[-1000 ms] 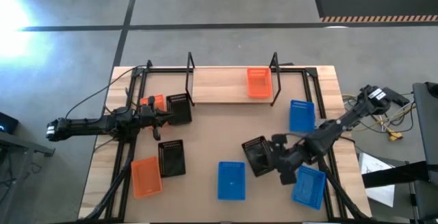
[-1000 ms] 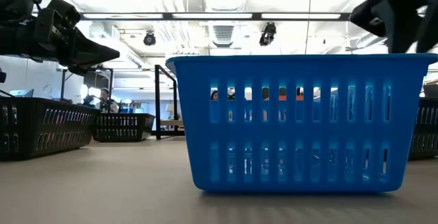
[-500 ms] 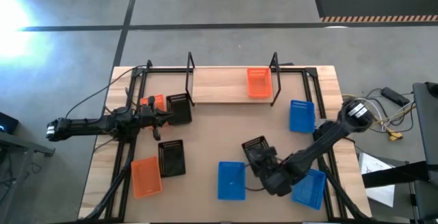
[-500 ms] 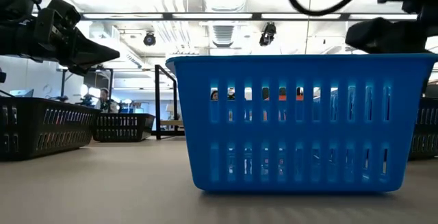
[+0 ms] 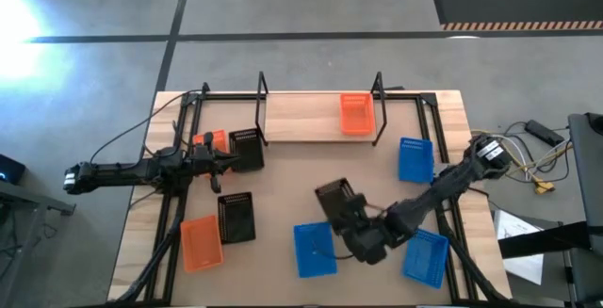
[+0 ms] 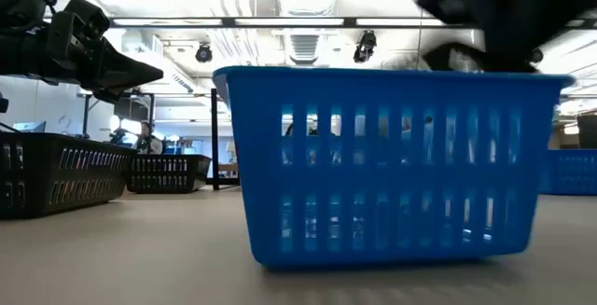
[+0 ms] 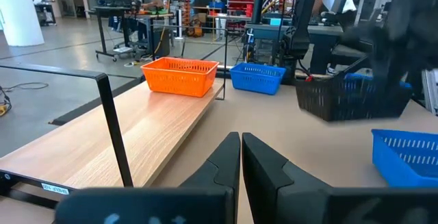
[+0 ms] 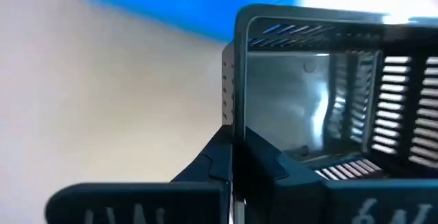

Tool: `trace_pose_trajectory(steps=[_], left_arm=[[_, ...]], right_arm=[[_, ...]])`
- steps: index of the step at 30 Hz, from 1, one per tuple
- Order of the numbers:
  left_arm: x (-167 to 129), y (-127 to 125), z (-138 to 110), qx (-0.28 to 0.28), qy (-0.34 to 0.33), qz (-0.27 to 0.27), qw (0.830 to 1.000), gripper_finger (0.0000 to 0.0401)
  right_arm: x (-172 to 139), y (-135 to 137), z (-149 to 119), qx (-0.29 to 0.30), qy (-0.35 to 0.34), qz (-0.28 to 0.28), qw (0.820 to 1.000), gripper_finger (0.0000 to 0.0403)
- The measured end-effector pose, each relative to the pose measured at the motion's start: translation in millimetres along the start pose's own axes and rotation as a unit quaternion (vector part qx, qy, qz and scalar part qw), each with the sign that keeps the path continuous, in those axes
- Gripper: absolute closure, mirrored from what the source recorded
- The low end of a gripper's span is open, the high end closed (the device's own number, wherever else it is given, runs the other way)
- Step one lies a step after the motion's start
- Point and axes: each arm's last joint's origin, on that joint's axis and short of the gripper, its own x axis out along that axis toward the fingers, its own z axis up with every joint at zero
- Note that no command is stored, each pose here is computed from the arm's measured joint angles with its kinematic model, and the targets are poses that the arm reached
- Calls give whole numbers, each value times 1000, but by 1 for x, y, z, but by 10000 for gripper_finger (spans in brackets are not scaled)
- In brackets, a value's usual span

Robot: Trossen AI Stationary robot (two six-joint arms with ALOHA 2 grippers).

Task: Stack baskets on shelf by color
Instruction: Put the bottom right black bin on the shelf

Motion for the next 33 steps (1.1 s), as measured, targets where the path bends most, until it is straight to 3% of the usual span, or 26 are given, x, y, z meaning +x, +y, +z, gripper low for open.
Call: trace_pose_trajectory(steps=[5, 8, 14, 18, 25, 33], left_arm=[[0, 0, 0, 0, 0, 0, 1000, 401], [0, 0, 0, 0, 0, 0, 1000, 401], [0, 0, 0, 0, 0, 0, 1000, 401], [0, 0, 0, 0, 0, 0, 1000, 401], [0, 0, 0, 0, 0, 0, 1000, 401], [0, 0, 0, 0, 0, 0, 1000, 401]], right_arm=[[-27, -62, 33, 28, -83, -56, 995, 394], [-25, -112, 46, 49, -119, -82, 988, 394], [19, -221, 36, 143, -122, -59, 980, 394], [55, -274, 25, 187, -92, -78, 975, 394], [105, -320, 34, 205, -54, -79, 974, 394], [131, -335, 49, 203, -19, -69, 977, 394]])
